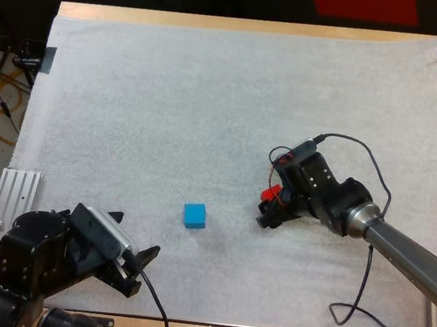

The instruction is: Stack red cube on blue cube

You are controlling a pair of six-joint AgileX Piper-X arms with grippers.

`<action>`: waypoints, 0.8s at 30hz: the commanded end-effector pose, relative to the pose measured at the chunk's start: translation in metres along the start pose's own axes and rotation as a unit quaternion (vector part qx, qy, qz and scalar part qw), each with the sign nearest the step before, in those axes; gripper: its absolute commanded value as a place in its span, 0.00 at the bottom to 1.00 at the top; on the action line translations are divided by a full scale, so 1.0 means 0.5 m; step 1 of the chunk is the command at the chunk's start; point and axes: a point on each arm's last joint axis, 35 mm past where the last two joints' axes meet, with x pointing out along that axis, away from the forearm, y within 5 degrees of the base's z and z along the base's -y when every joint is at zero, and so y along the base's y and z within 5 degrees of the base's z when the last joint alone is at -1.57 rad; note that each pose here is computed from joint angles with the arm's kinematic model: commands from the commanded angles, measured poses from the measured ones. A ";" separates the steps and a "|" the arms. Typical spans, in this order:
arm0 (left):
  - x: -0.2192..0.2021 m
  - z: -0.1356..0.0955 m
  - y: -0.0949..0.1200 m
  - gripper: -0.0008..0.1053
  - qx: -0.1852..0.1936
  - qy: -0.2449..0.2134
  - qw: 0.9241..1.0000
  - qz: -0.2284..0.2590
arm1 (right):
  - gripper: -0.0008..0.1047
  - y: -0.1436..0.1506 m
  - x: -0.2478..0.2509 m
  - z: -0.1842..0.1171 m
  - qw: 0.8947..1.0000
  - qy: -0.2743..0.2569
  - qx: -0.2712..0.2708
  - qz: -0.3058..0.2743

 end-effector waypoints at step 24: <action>-0.003 0.003 -0.002 0.73 0.002 -0.003 1.000 -0.006 | 0.01 -0.009 0.049 0.028 1.000 0.000 0.004 -0.018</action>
